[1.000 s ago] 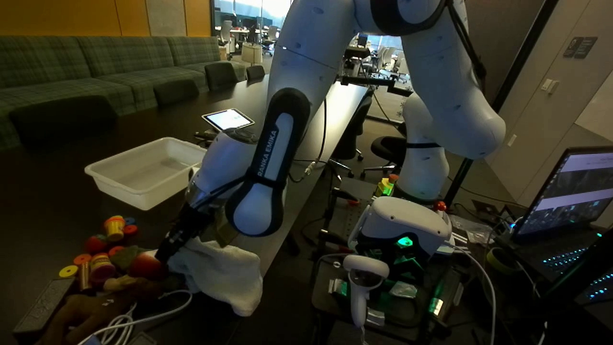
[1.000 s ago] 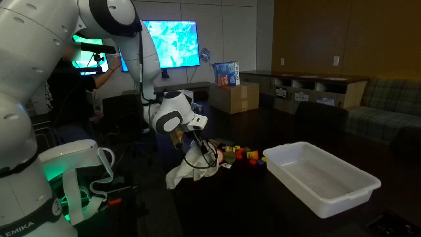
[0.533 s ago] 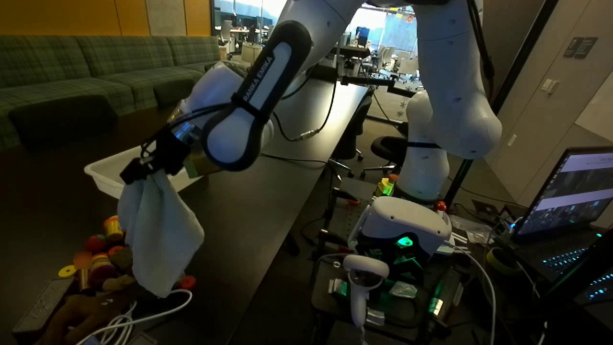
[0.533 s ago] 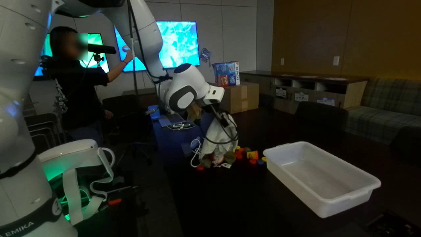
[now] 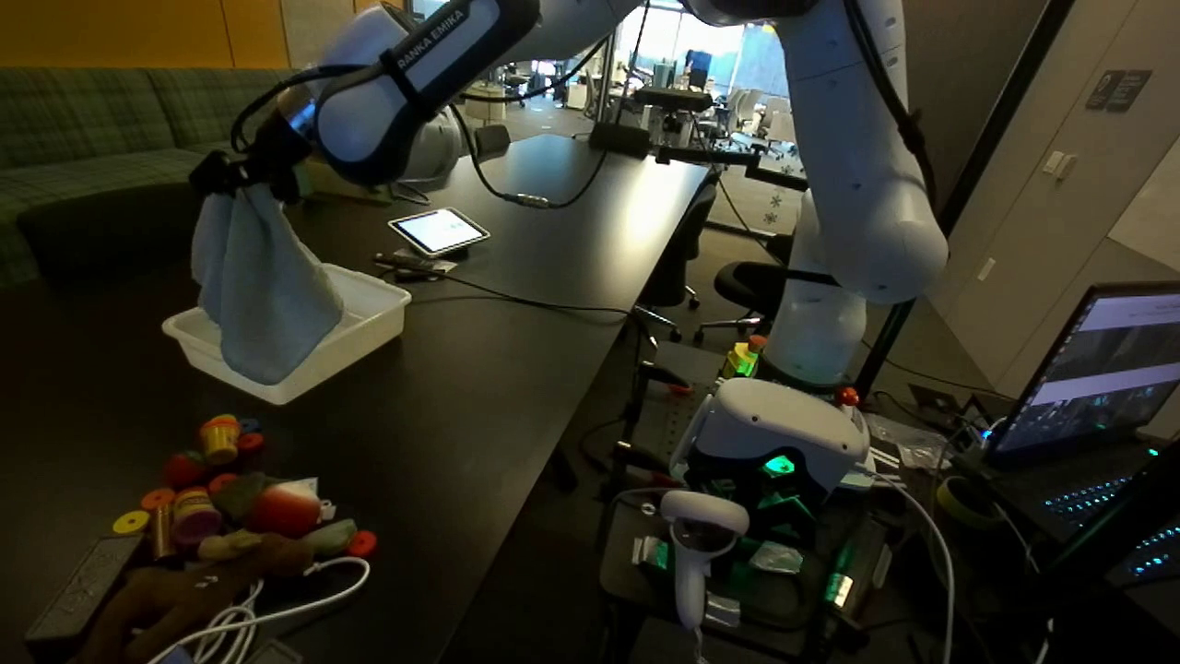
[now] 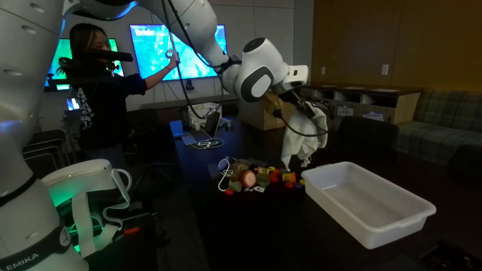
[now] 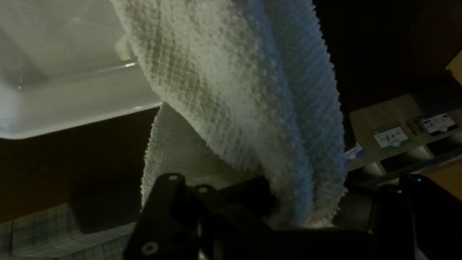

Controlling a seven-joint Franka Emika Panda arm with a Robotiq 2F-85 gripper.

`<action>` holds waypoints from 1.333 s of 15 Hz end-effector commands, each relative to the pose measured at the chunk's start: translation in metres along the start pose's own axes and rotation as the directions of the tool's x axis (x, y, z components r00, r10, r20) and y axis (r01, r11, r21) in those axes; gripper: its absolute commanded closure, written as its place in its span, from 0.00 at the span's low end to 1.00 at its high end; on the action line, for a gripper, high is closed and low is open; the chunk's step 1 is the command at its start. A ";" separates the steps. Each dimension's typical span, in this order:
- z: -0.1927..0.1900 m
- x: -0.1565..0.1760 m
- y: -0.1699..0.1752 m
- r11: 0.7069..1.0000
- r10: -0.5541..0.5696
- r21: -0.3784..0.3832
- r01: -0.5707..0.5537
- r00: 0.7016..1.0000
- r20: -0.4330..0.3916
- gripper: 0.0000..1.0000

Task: Push the items on the table to the left using the white cloth and then put the cloth in the white bowl

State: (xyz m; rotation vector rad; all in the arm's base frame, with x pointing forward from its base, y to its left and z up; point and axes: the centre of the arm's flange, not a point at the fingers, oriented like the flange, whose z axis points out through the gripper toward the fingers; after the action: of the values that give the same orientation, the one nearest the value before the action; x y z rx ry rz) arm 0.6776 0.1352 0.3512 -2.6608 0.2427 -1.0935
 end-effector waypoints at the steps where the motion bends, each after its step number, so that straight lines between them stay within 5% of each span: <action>1: 0.054 0.071 0.011 1.000 -0.006 -0.011 0.005 0.997 -0.072 0.95; 7: 0.116 0.109 0.064 0.991 -0.001 -0.129 -0.018 0.989 -0.147 0.95; 8: 0.125 0.113 0.074 0.987 -0.005 -0.157 -0.020 0.988 -0.153 0.85; 9: 0.136 0.114 0.084 0.983 -0.009 -0.184 -0.021 0.987 -0.159 0.58; 11: 0.150 0.122 0.102 0.972 -0.016 -0.232 -0.023 0.986 -0.165 0.58; 15: 0.165 0.143 0.127 0.957 -0.034 -0.291 -0.008 0.990 -0.138 0.31; 20: 0.110 0.140 0.148 0.946 -0.025 -0.324 0.032 0.999 0.024 0.02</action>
State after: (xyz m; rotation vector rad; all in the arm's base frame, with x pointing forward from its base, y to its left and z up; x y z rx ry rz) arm 0.8333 -0.0120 0.3048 -2.9269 0.4443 -1.2049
